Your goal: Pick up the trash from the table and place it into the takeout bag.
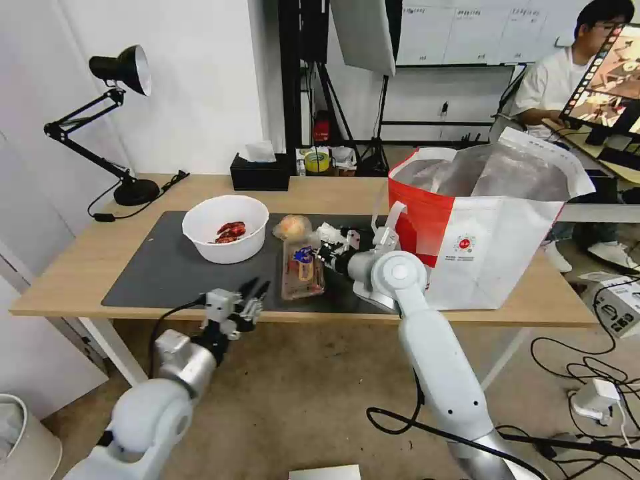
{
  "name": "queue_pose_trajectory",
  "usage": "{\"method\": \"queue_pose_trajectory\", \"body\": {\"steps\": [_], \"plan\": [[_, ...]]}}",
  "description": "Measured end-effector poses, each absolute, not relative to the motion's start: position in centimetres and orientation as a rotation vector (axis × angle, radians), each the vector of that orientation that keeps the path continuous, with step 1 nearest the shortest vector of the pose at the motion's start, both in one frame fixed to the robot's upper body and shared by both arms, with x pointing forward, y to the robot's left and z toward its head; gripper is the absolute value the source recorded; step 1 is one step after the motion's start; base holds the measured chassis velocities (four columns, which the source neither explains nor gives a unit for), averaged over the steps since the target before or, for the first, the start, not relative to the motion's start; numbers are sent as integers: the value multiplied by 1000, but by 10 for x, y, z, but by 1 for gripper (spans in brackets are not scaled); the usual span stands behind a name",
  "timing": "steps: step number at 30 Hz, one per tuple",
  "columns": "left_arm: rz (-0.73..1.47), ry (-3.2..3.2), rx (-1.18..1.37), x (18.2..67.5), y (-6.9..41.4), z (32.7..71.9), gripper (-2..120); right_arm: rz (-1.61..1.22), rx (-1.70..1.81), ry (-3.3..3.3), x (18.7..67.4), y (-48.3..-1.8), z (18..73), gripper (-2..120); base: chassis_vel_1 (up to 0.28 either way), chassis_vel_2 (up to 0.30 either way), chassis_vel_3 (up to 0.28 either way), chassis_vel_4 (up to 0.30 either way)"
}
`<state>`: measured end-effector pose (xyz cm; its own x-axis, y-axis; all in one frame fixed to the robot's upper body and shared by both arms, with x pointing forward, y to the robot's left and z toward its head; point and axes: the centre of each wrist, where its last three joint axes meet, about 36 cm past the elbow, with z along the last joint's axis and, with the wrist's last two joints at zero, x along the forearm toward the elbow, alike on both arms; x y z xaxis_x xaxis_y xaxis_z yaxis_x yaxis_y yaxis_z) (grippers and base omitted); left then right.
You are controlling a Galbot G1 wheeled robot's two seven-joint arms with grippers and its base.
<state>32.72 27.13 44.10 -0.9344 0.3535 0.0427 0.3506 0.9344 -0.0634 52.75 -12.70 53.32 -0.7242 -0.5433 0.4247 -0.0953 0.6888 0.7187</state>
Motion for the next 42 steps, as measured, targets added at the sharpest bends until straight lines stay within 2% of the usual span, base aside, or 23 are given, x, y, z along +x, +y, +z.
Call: {"method": "queue_pose_trajectory", "body": {"steps": [1, 4, 6, 8, 9, 10, 12, 13, 17, 24, 33, 42], "plan": [[85, -3037, -553, 327, 271, 441, 52, -914, 487, -2260, 528, -127, 533, 0, 0, 0, 0, 0], [106, -3046, -514, 316, 270, 433, 67, -931, 543, -2314, 514, -144, 556, 0, 0, 0, 0, 0], [110, -3046, -510, 315, 269, 431, 70, -930, 554, -2327, 511, -148, 562, 0, 0, 0, 0, 0], [125, -3043, -497, 312, 267, 429, 81, -948, 604, -2382, 501, -165, 587, 0, 0, 0, 0, 0], [125, -3043, -497, 312, 267, 429, 81, -948, 604, -2382, 501, -165, 587, 0, 0, 0, 0, 0], [129, -3043, -494, 311, 266, 428, 88, -966, 631, -2412, 495, -173, 603, 0, 0, 0, 0, 0], [130, -3044, -493, 311, 266, 428, 91, -974, 647, -2437, 491, -178, 615, 0, 0, 0, 0, 0], [129, -3044, -490, 311, 265, 428, 97, -985, 656, -2474, 487, -185, 631, 0, 0, 0, 0, 0], [134, -3042, -483, 310, 262, 425, 100, -1011, 646, -2569, 483, -204, 665, 0, 0, 0, 0, 0], [140, -3042, -462, 306, 261, 421, 100, -1059, 541, -2681, 500, -231, 694, 0, 0, 0, 0, 0], [165, -3051, -431, 298, 256, 420, 100, -1078, 281, -2778, 544, -271, 710, 0, 0, 0, 0, 0], [168, -3053, -447, 298, 254, 423, 100, -981, 150, -2846, 537, -305, 712, 0, 0, 0, 0, 0]]}}
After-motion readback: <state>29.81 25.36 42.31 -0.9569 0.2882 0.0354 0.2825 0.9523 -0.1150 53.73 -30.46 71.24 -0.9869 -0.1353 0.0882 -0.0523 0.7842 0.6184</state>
